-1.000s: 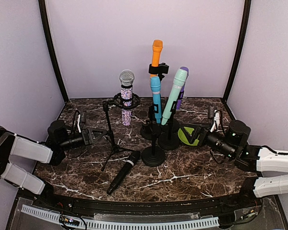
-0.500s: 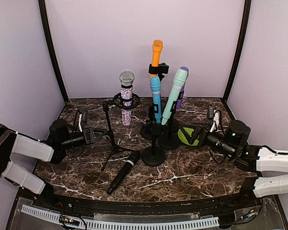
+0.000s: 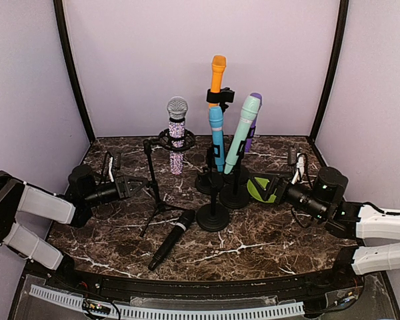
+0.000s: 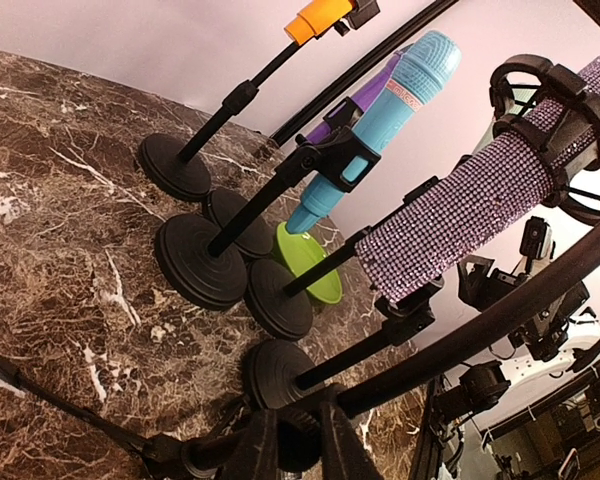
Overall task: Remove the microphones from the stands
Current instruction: Adjust the microphone stand with the microphone at the center of the board.
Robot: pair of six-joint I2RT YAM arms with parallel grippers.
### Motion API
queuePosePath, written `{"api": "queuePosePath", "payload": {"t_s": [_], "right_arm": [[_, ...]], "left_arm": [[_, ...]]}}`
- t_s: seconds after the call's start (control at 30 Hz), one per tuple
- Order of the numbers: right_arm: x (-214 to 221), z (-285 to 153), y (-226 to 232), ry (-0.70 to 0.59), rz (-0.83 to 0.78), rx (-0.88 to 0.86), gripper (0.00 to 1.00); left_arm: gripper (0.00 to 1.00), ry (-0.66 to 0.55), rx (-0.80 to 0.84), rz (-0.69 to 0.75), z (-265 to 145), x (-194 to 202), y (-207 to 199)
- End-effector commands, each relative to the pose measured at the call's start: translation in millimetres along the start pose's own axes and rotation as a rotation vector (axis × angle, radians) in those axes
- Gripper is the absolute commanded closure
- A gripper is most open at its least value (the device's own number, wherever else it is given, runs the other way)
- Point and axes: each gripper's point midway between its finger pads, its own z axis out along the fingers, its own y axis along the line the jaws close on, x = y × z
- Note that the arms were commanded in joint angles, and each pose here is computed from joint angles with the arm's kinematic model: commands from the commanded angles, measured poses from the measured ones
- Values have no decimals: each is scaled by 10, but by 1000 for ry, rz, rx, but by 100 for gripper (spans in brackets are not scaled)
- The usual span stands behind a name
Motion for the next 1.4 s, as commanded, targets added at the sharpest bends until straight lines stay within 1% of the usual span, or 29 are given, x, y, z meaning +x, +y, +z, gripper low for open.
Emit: {"api": "queuePosePath", "payload": {"t_s": [0.0, 0.17, 0.23, 0.3, 0.33, 0.37, 0.47, 0.5, 0.63, 0.7, 0.77, 0.8, 0.87, 1.03, 1.17, 1.2, 1.27, 1.37], "right_arm": [[-227, -2, 111, -57, 3, -32, 5], [-217, 33, 134, -37, -15, -33, 7], [-240, 53, 189, -33, -35, -41, 7], [-269, 89, 295, -22, -73, -51, 7], [-291, 109, 360, -17, -98, -53, 7], [-331, 132, 432, -17, -123, -51, 7], [-456, 207, 666, -22, -196, -48, 6], [-492, 239, 745, -20, -215, -51, 6], [-624, 446, 1003, -6, -279, -42, 5], [-703, 550, 1114, -9, -294, -45, 5], [-770, 669, 1208, -14, -294, -50, 5], [-864, 729, 1295, -28, -292, -61, 5], [-904, 879, 1386, -20, -308, -63, 5], [-928, 1274, 1559, -10, -337, -66, 5], [-974, 1564, 1659, -16, -356, -56, 5], [-995, 1639, 1676, -20, -362, -47, 6], [-1006, 1791, 1696, -22, -378, -29, 8], [-1008, 1989, 1700, -24, -399, 6, 16]], "left_arm": [[84, -8, 33, -8, 15, -59, -75], [84, 5, 26, -36, -6, -18, -68], [82, 7, 16, -36, -21, -12, -63], [73, 5, 6, -29, -42, -10, -68], [72, -1, 6, -21, -57, -25, -87], [67, -2, -7, -20, -64, -24, -69], [60, -17, -16, -5, -98, -55, -92], [56, -17, -21, 1, -104, -54, -89], [43, 6, -57, 45, -118, -43, -56], [40, 5, -90, 75, -125, -70, -21], [37, -13, -125, 83, -153, -103, 30], [35, -28, -144, 83, -169, -131, 61], [32, -55, -166, 82, -201, -171, 97], [27, -87, -154, 111, -262, -193, 65], [20, -99, -174, 131, -299, -235, 58], [17, -101, -178, 121, -303, -243, 59], [16, -100, -178, 120, -306, -269, 29], [16, -91, -146, 150, -328, -269, -75]]}}
